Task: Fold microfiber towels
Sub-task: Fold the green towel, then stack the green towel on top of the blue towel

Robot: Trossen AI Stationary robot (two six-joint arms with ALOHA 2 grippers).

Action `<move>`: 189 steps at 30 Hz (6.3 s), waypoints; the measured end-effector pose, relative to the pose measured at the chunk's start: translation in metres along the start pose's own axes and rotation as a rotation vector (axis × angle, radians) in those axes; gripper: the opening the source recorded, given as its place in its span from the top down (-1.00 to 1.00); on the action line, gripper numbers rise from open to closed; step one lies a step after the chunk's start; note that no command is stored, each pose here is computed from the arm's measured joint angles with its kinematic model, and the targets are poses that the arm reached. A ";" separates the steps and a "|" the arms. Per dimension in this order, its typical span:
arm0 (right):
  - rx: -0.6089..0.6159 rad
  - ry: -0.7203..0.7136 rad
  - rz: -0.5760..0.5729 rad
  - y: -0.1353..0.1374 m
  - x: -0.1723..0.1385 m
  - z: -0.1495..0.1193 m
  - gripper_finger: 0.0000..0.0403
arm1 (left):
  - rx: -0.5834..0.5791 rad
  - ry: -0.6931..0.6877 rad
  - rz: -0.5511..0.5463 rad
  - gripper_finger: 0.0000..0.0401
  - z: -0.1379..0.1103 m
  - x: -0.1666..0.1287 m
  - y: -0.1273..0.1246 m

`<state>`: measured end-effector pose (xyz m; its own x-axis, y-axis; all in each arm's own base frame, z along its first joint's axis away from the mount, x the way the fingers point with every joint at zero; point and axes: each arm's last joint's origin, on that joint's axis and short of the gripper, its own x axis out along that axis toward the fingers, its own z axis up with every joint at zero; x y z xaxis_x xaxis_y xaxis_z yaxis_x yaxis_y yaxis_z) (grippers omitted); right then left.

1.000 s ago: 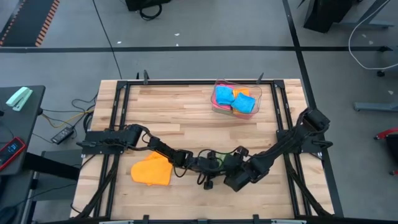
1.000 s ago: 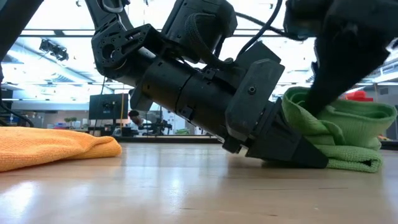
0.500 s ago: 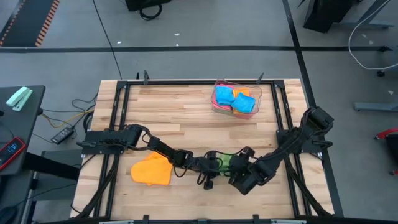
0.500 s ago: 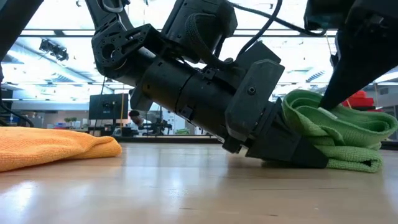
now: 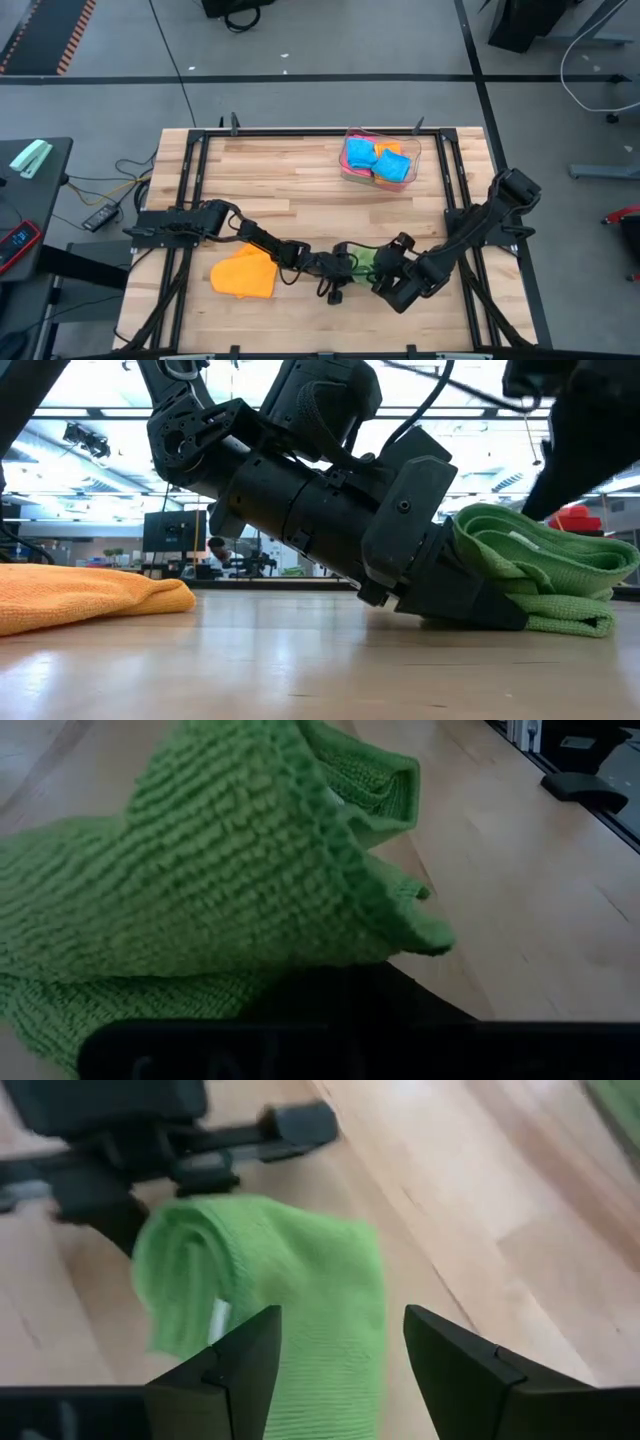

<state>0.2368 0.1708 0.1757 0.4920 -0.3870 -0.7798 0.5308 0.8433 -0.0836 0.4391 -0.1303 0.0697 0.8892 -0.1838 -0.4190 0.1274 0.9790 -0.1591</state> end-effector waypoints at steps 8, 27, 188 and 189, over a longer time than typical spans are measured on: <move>0.035 -0.028 0.153 0.006 0.021 0.000 -0.06 | -0.003 0.000 0.001 0.91 0.000 0.000 0.001; 0.073 -0.029 0.241 -0.001 0.045 -0.014 -0.06 | -0.003 -0.001 0.002 0.92 0.000 0.000 0.001; -0.068 -0.043 0.008 -0.029 0.002 -0.020 -0.06 | 1.050 0.097 0.104 0.10 0.049 -0.054 -0.062; -0.065 -0.040 0.004 -0.030 0.001 -0.021 -0.06 | 1.069 0.098 0.114 0.05 0.048 -0.051 -0.059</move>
<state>0.2071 0.1529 0.1645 0.5220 -0.3967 -0.7551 0.4830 0.8671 -0.1216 0.4068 -0.1747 0.1433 0.8871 -0.0471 -0.4591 0.4062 0.5517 0.7284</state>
